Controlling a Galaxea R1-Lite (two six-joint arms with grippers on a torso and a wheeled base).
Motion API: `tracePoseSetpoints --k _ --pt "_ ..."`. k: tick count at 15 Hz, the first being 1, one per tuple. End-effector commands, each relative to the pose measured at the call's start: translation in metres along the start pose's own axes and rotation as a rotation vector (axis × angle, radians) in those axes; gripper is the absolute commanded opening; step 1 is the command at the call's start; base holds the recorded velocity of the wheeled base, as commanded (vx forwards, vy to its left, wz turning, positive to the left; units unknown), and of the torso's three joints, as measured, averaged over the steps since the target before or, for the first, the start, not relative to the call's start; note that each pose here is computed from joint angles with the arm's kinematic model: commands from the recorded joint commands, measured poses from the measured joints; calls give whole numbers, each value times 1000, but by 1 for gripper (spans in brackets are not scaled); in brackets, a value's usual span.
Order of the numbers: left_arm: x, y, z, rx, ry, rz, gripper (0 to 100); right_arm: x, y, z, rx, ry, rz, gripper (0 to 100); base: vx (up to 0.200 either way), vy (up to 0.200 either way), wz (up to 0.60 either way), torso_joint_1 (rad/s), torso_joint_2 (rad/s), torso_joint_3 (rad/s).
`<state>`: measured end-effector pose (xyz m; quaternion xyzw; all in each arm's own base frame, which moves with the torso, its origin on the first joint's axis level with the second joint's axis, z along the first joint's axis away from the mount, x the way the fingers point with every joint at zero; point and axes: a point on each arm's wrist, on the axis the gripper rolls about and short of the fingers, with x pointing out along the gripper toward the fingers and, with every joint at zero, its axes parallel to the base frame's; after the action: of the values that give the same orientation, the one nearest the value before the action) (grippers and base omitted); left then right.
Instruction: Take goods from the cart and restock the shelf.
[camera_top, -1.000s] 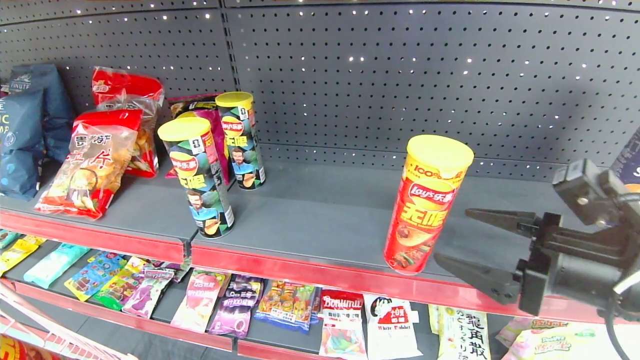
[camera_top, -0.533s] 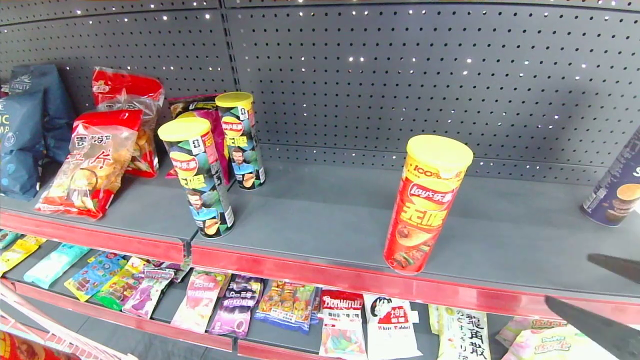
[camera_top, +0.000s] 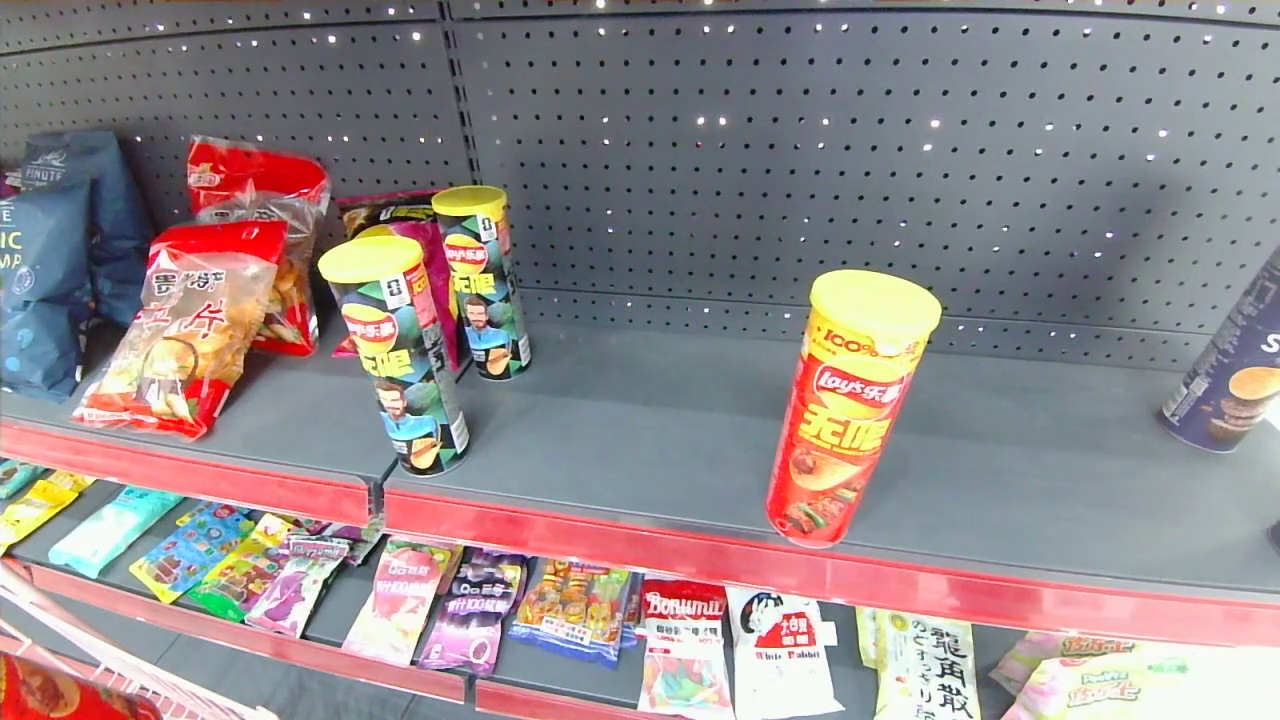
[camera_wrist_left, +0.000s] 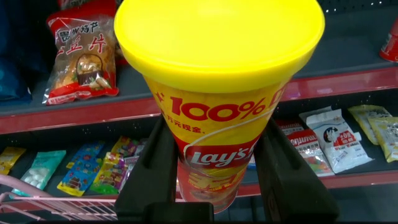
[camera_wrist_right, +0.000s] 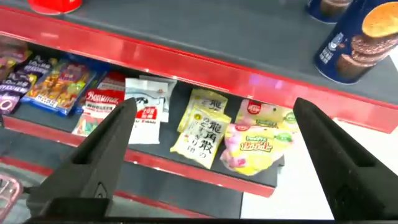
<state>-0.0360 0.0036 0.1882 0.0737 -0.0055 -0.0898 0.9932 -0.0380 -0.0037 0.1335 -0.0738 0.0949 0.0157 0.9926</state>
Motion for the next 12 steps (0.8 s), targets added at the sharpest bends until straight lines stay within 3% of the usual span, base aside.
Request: tracePoseSetpoints --k 1,6,12 --pt "1 0 0 -1 5 0 0 -3 1 -10 1 -38 1 100 0 0 0 0 0 0" --pt "1 0 -1 -1 8 -1 0 3 2 -14 -51 -62 -6 100 0 0 0 0 0 0" --pt "3 0 1 -2 16 1 0 8 3 -22 -88 -35 1 100 0 0 -600 4 2 2"
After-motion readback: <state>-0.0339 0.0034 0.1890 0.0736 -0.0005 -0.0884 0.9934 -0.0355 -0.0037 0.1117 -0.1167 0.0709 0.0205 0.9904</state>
